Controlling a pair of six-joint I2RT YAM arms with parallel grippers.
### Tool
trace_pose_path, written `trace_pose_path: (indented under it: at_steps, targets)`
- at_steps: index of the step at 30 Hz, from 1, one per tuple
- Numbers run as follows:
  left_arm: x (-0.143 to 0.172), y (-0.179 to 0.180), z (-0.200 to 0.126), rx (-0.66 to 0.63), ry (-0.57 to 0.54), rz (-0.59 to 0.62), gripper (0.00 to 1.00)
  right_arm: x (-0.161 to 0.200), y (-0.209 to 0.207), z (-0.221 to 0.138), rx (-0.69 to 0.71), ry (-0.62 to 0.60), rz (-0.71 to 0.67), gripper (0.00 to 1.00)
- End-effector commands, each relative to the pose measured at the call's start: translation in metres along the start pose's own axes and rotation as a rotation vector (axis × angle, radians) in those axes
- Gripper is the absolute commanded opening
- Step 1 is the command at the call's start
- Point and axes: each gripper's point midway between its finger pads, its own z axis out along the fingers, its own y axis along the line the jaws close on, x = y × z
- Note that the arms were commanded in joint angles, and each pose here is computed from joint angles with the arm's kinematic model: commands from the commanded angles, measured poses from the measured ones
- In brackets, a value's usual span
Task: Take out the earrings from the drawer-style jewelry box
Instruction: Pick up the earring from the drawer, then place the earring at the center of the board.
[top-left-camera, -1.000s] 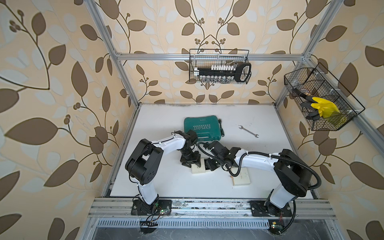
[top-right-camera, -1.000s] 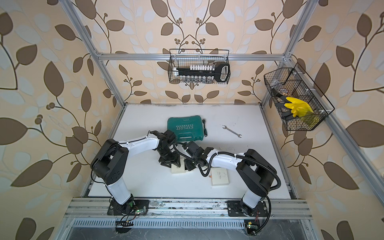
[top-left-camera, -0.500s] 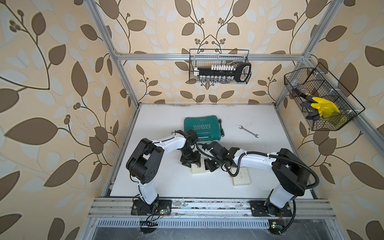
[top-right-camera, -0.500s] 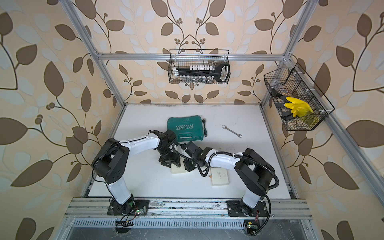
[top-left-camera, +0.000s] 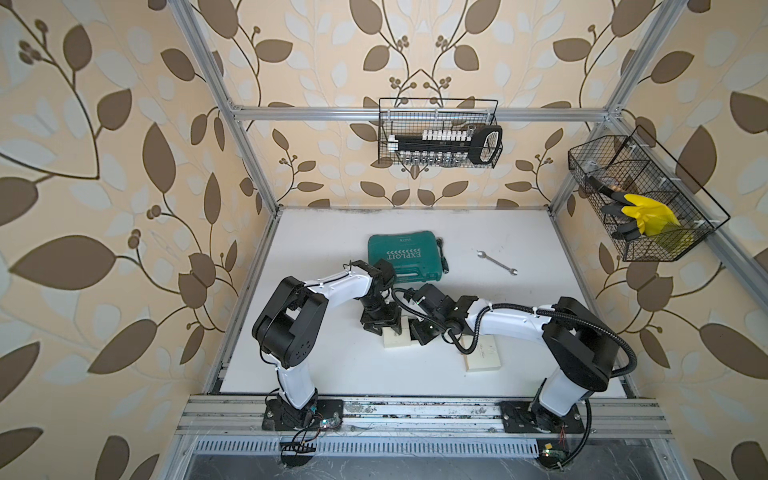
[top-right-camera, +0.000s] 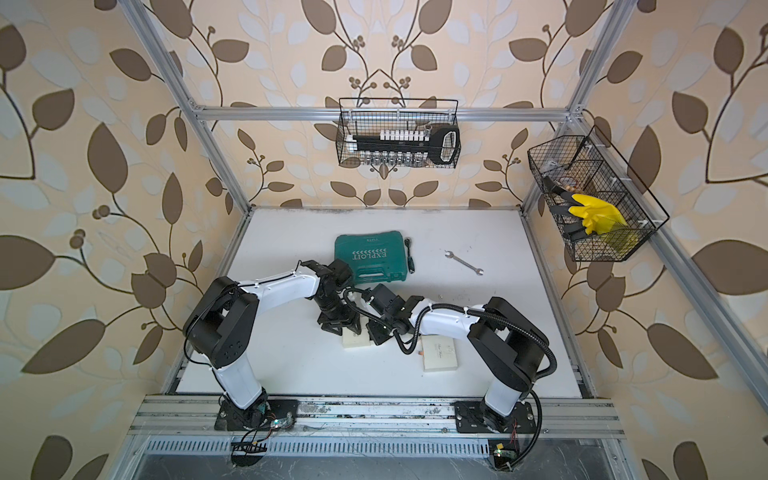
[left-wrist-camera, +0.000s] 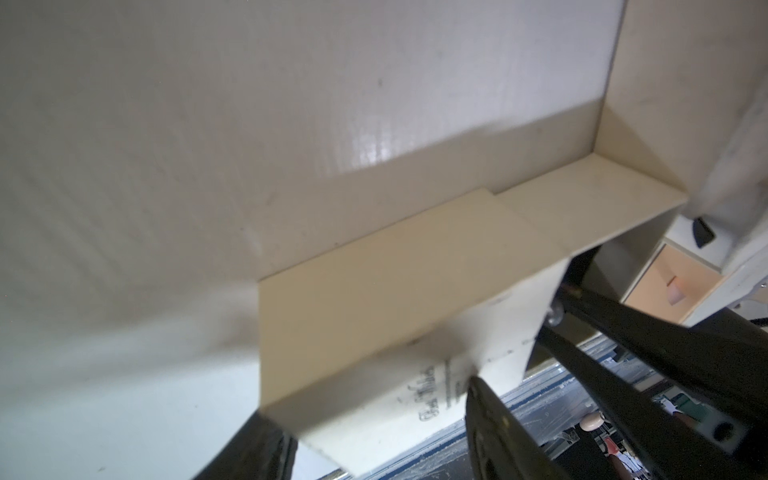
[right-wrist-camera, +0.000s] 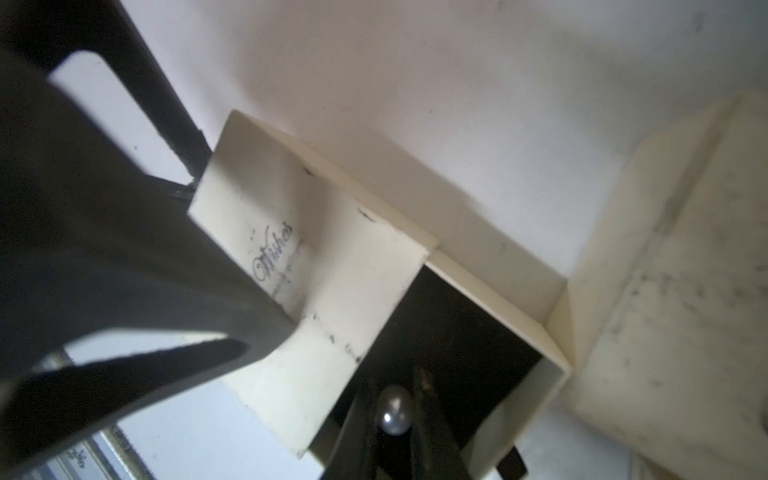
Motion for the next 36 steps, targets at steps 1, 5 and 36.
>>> trace_pose_path:
  at_steps: [1,5,36]
  targets:
    - [0.006,0.024,0.015,-0.105,0.031,-0.011,0.64,-0.002,0.001,-0.016,0.004,-0.039,-0.006,0.1]
    - [0.006,0.022,0.015,-0.095,0.031,-0.006,0.64,-0.01,-0.009,-0.032,0.016,-0.091,0.025,0.1]
    - [0.01,-0.002,0.008,0.017,0.047,0.04,0.71,0.025,-0.234,-0.054,0.357,-0.076,0.633,0.1]
